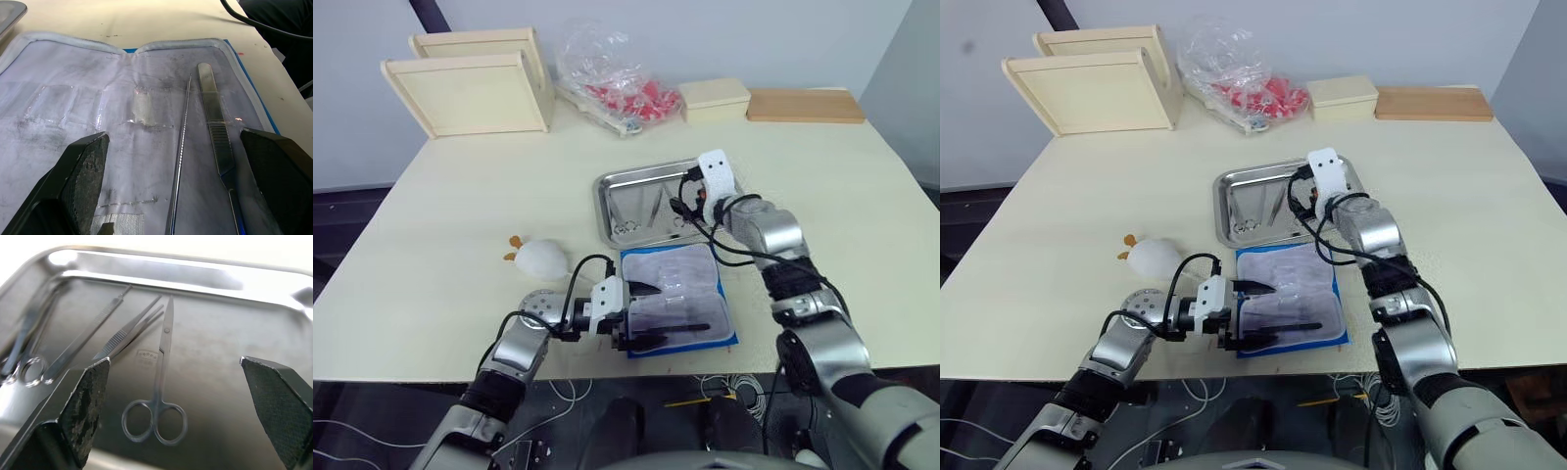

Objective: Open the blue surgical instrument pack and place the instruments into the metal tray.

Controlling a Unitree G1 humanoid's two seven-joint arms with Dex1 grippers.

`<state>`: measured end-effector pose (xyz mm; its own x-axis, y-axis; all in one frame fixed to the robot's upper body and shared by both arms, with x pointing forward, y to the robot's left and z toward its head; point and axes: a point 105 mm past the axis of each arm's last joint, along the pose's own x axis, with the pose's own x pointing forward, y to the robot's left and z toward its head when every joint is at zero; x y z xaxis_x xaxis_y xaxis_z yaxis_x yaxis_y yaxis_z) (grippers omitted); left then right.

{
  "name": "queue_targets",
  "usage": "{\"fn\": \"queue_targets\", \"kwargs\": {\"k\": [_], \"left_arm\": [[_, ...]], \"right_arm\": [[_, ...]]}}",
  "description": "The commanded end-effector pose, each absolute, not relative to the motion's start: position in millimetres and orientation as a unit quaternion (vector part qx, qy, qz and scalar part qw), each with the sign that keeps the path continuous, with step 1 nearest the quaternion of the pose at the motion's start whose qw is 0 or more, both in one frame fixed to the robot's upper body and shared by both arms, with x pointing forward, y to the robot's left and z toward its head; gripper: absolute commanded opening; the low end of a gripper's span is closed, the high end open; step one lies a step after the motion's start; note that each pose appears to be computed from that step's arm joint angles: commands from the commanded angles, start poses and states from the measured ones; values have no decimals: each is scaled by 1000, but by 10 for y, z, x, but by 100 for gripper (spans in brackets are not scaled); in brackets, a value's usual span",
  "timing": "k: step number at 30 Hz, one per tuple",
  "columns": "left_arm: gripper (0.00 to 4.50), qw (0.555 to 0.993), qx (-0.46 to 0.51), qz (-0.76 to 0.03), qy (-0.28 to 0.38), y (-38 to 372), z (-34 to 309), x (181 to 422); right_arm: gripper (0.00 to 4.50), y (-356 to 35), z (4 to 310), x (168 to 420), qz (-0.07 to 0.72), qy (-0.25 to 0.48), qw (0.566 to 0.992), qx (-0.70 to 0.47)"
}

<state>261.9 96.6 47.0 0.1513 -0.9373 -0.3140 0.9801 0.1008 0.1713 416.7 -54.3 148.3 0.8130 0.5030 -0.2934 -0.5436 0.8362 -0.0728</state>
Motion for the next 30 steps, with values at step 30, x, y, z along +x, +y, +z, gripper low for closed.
{"fn": "queue_targets", "kwargs": {"k": [30], "left_arm": [[450,722,185,-649,156,1114,62,2498]], "right_arm": [[445,-1639,1896,2394,628,20,754,-193]]}}
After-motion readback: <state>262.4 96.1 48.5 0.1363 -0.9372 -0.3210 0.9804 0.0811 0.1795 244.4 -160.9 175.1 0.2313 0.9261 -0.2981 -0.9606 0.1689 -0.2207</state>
